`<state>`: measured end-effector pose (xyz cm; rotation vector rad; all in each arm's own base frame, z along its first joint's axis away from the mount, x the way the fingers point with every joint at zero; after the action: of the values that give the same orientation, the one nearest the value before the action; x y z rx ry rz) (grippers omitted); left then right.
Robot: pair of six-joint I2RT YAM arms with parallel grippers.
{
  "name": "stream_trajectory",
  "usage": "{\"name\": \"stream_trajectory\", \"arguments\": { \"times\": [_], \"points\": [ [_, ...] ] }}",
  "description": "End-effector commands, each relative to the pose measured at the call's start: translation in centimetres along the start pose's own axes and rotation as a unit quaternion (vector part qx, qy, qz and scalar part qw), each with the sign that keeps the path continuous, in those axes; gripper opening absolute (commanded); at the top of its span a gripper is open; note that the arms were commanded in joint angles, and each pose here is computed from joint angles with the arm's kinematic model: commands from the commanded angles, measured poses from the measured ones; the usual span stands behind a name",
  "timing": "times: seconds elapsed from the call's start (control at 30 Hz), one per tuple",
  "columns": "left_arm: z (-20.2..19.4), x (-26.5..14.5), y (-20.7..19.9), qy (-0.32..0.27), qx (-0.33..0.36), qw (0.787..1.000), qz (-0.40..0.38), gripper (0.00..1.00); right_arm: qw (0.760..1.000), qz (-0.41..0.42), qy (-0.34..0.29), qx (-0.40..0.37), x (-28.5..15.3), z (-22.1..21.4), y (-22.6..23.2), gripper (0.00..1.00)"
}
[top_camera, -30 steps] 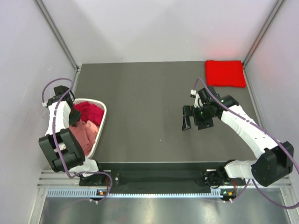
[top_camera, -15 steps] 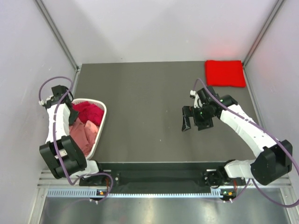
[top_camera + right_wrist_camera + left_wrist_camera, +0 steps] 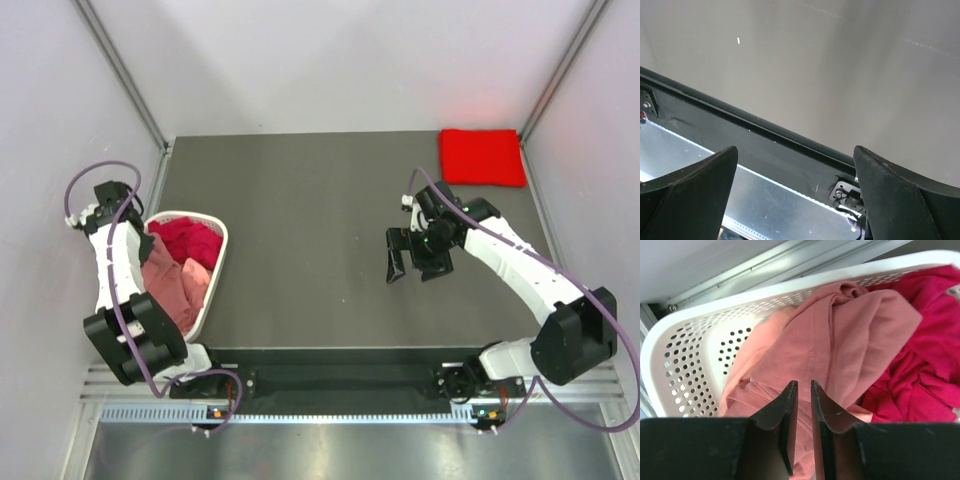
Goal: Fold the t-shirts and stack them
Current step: Grab the tshirt from the pile
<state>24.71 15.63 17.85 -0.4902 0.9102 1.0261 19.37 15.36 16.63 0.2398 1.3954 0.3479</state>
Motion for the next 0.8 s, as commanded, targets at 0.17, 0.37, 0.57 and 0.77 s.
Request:
{"name": "stream_trajectory", "arguments": {
  "times": [0.17, 0.37, 0.57, 0.77],
  "points": [
    [-2.4, 1.0, -0.8, 0.047, 0.009, 0.997, -0.058, 0.27, 1.0, 0.009, -0.011, -0.008, -0.8, 0.6, 1.0, 1.0],
    [-2.8, 1.6, -2.0, 0.062, 0.009, 0.995, -0.083, 0.31, 1.0, 0.012, -0.013, -0.007, -0.7, 0.7, 1.2, 1.0],
    [-1.9, 1.4, -2.4, 0.046, 0.007, 0.994, -0.094, 0.41, 1.0, 0.012, -0.01, -0.005, -0.3, 0.5, 1.2, 1.0],
    [-2.8, 2.3, -2.0, 0.065, 0.015, 0.995, -0.076, 0.43, 1.0, 0.012, -0.008, -0.009, -0.2, 0.5, 1.1, 1.0]
  ]
}}
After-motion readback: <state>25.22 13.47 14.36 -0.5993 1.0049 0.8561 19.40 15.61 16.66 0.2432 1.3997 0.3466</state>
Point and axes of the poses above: each gripper's point midway between its finger pads, its own x axis out along the fingers, its own y axis along the line the jaws close on, z = x × y, the point moved 3 cm from there along -x, back along the fingers, and after that the axes turned 7 degrees about x, right-handed, at the moved point
